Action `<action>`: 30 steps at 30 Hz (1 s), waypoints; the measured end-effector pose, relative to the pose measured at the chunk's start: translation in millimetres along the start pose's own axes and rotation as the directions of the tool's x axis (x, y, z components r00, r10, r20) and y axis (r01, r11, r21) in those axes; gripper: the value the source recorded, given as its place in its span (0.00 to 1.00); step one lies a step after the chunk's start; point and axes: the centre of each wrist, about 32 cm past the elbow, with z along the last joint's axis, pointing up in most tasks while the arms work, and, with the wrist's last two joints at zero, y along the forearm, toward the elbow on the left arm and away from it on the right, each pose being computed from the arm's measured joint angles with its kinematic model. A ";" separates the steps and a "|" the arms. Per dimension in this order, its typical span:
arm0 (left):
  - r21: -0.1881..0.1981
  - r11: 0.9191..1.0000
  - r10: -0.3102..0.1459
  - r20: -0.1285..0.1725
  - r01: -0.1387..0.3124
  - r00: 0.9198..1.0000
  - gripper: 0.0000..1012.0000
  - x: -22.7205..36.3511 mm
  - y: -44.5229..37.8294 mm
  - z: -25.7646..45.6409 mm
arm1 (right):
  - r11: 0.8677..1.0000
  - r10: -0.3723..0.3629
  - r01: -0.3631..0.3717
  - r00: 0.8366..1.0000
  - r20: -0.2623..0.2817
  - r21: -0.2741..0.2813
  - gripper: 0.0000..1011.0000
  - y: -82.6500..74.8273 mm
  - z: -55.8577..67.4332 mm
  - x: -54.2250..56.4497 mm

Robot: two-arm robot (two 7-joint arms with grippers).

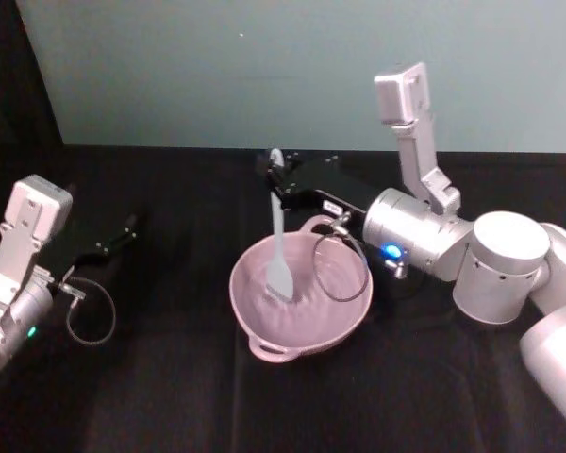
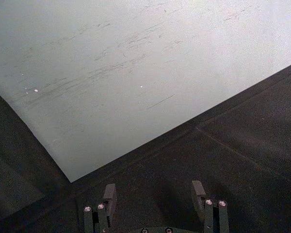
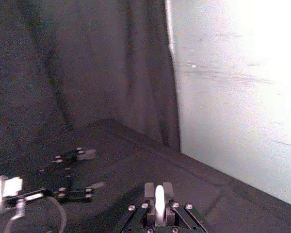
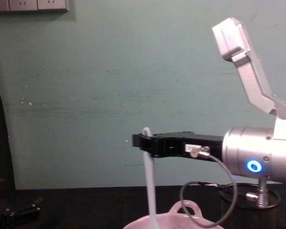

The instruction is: Use the one hand to pick up the spoon and stir the clear water in the bowl.

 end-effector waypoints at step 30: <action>0.000 1.000 0.000 0.000 0.000 1.000 1.00 0.0 0.0 0.0 | 0.999 0.033 -0.033 0.999 0.041 -0.004 0.11 -37.7 10.1 -34.5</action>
